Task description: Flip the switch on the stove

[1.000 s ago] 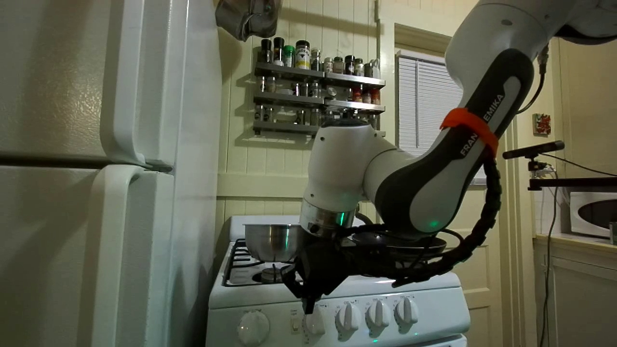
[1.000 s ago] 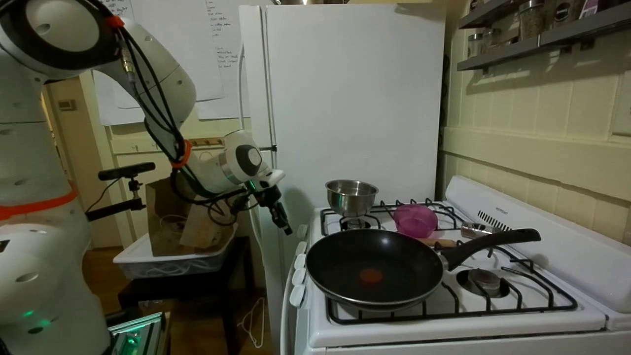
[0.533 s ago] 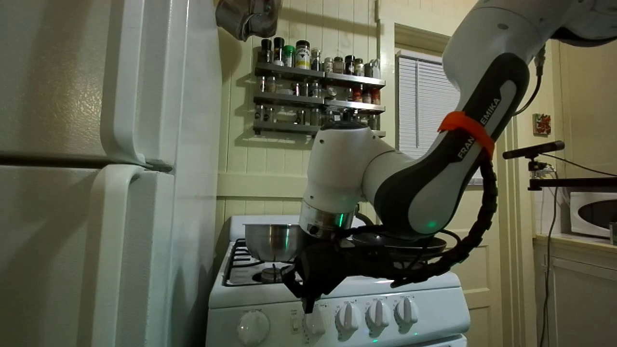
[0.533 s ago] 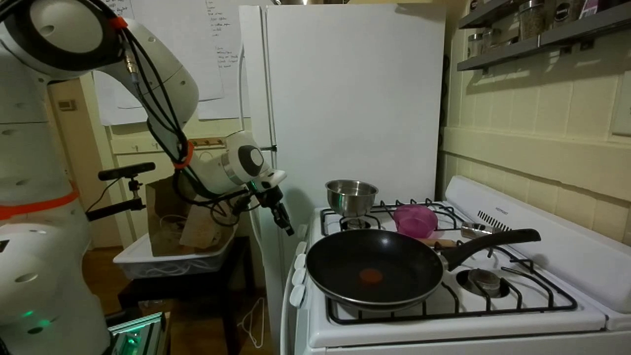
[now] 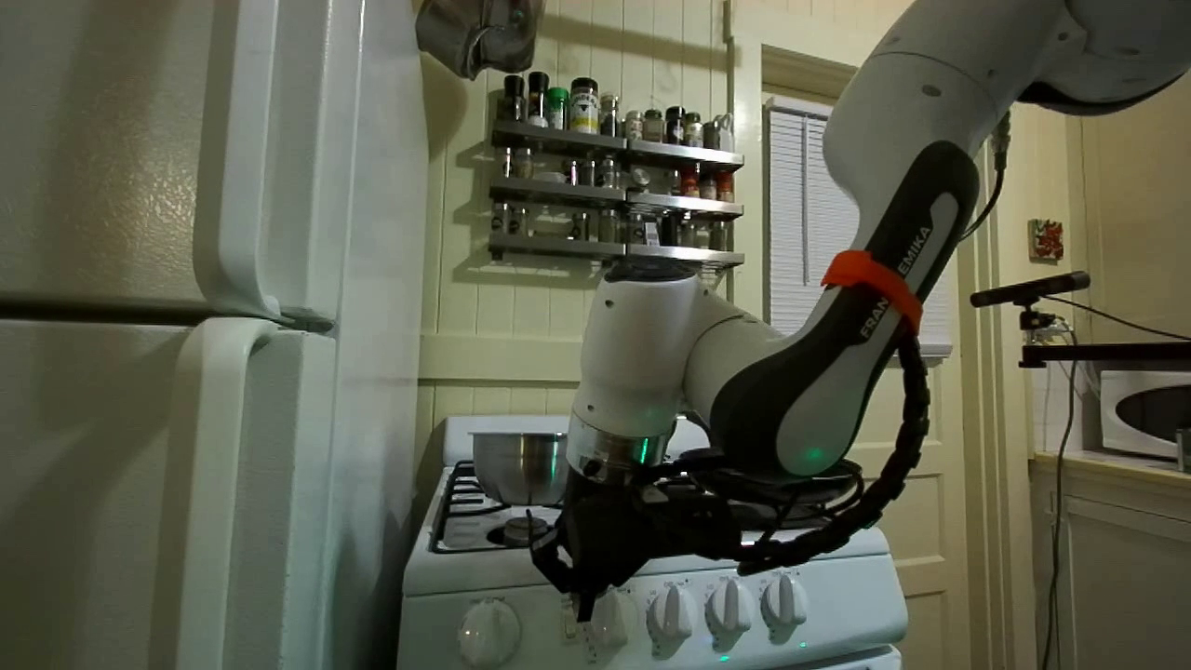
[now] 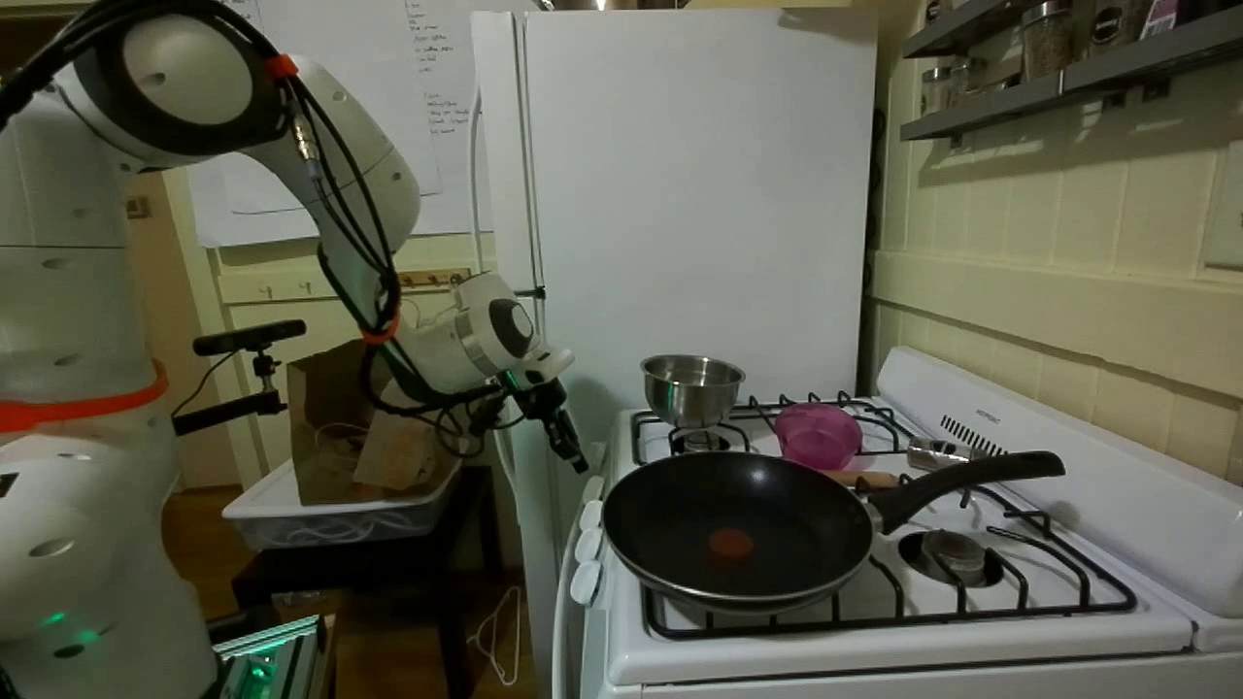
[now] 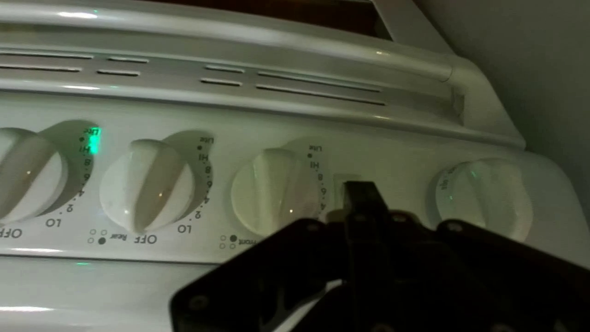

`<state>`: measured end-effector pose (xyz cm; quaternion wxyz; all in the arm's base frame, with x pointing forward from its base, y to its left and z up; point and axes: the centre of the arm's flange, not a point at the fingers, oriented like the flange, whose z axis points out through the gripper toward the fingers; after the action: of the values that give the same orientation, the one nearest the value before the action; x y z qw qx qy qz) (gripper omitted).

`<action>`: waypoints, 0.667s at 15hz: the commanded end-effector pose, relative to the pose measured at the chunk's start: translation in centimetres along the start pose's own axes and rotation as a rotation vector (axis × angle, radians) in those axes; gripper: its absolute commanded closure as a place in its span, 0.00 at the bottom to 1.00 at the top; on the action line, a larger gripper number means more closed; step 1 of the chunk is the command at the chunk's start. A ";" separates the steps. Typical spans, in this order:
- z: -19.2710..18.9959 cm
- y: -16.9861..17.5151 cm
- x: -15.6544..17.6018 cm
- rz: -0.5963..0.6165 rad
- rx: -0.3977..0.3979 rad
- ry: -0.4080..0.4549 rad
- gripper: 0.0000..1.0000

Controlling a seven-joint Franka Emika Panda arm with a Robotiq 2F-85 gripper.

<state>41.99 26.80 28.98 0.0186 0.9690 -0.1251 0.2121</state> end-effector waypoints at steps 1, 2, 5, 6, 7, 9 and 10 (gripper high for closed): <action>2.3 -1.0 -0.1 0.034 0.021 -0.004 1.00; 2.6 -1.1 -0.1 0.037 0.018 -0.005 1.00; 3.4 -1.1 -0.1 0.059 0.007 -0.016 1.00; 3.6 -1.0 -0.1 0.064 0.005 -0.016 1.00; 3.8 -0.9 0.0 0.069 0.004 -0.013 1.00; 4.0 -0.9 0.2 0.071 0.008 -0.004 1.00; 4.0 -0.9 0.2 0.072 0.009 0.003 1.00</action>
<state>43.73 26.83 26.44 0.0180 0.9673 -0.1526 0.2018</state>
